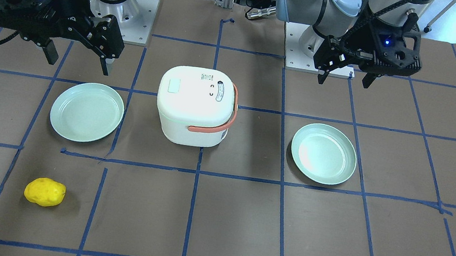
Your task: Press rice cooker button
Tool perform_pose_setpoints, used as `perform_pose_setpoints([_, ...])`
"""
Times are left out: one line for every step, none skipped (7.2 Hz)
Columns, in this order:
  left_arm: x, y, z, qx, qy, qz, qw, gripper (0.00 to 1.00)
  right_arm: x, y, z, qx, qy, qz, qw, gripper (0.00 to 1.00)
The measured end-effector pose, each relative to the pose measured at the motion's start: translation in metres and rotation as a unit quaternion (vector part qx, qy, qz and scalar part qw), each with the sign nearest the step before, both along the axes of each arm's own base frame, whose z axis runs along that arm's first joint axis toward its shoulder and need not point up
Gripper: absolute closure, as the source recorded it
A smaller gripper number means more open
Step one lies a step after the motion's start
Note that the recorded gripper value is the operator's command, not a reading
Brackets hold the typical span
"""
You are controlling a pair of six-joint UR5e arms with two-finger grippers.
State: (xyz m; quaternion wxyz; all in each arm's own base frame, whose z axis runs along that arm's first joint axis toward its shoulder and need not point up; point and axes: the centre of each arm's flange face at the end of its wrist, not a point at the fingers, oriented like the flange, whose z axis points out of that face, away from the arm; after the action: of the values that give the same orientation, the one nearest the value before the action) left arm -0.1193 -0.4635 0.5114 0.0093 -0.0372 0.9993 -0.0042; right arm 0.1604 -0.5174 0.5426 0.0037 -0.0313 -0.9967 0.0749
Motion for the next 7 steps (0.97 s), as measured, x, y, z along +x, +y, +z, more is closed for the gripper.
perform_pose_setpoints([0.0000, 0.0000, 0.0000, 0.000, 0.000, 0.000, 1.0000, 0.00, 0.0000, 0.0002, 0.0000, 0.000, 0.000, 0.000, 1.0000, 0.00])
perform_pose_setpoints([0.0000, 0.0000, 0.0000, 0.000, 0.000, 0.000, 1.0000, 0.00, -0.0001, 0.0004, -0.0001, 0.001, 0.000, 0.000, 1.0000, 0.00])
perform_pose_setpoints([0.0000, 0.0000, 0.0000, 0.000, 0.000, 0.000, 1.0000, 0.00, -0.0001, 0.0006, -0.0003, 0.002, 0.000, 0.000, 1.0000, 0.00])
perform_pose_setpoints([0.0000, 0.0000, 0.0000, 0.000, 0.000, 0.000, 1.0000, 0.00, 0.0000, 0.0007, -0.0005, 0.003, 0.000, 0.000, 1.0000, 0.00])
perform_pose_setpoints([0.0000, 0.0000, 0.0000, 0.000, 0.000, 0.000, 1.0000, 0.00, 0.0000, 0.0011, -0.0009, 0.005, 0.000, 0.000, 1.0000, 0.10])
perform_pose_setpoints([0.0000, 0.0000, 0.0000, 0.000, 0.000, 0.000, 1.0000, 0.00, 0.0008, 0.0027, -0.0028, 0.012, -0.001, -0.001, 0.9999, 0.33])
perform_pose_setpoints([0.0000, 0.0000, 0.0000, 0.000, 0.000, 0.000, 1.0000, 0.00, 0.0047, 0.0072, -0.0089, 0.029, -0.002, -0.001, 0.9996, 0.59])
